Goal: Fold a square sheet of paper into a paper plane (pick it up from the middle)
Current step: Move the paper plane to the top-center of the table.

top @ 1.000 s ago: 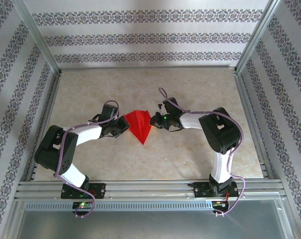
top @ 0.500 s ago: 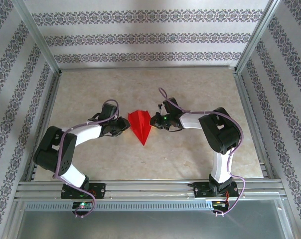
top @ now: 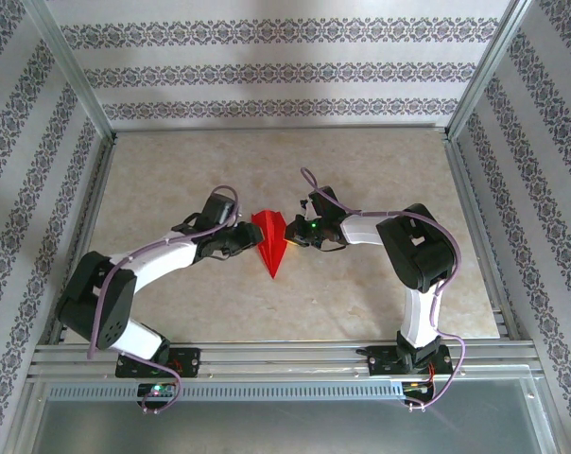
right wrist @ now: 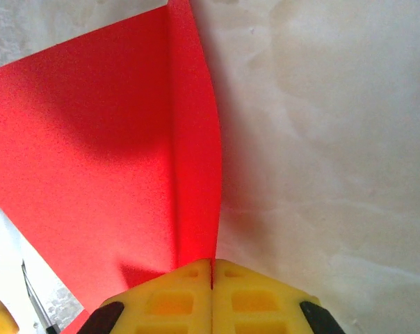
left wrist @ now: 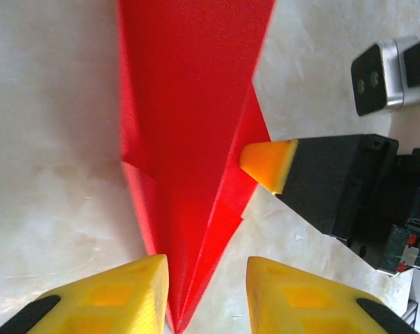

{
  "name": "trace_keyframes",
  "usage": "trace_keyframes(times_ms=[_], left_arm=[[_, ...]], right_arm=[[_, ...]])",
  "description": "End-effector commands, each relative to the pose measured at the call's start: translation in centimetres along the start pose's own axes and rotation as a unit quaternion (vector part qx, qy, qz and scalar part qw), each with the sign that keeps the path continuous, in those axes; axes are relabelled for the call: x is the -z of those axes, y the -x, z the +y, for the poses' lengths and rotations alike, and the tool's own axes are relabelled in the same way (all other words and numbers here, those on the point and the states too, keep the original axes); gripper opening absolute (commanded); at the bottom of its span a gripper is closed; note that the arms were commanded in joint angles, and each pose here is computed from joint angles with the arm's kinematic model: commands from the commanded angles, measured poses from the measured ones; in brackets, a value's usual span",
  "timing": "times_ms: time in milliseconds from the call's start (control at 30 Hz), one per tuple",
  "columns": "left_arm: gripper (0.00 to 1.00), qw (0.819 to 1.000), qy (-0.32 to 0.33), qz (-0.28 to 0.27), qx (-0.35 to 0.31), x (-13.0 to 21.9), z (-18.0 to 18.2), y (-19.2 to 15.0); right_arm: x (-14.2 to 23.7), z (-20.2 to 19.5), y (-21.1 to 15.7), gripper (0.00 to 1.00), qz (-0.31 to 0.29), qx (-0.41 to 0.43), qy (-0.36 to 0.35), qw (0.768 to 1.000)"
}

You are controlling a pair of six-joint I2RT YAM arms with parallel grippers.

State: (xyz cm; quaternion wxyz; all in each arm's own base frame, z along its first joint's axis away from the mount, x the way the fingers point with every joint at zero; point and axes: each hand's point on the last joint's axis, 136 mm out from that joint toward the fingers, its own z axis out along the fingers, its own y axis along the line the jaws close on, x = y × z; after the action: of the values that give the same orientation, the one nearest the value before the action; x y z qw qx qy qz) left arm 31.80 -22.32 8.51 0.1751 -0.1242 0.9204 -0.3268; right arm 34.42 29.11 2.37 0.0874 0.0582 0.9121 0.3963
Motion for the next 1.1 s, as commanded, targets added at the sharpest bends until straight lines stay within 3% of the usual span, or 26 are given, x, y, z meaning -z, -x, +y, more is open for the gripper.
trace_keyframes(times_ms=[0, 567, 1067], left_arm=[[0.35, 0.999, 0.007, 0.019, -0.025, -1.0, -0.9, -0.5], [0.4, 0.995, 0.07, 0.056, -0.044, -3.6, 0.0, -2.1], [0.47, 0.979, 0.159, 0.088, -0.097, -5.1, 1.0, -3.6]], right_arm=[[-0.2, -0.1, 0.0, 0.06, 0.007, 0.006, -0.002, 1.0], [-0.1, 0.0, 0.0, 0.06, 0.007, 0.005, -0.002, 1.0], [-0.1, 0.3, 0.1, 0.07, 0.008, 0.006, 0.004, 1.0]])
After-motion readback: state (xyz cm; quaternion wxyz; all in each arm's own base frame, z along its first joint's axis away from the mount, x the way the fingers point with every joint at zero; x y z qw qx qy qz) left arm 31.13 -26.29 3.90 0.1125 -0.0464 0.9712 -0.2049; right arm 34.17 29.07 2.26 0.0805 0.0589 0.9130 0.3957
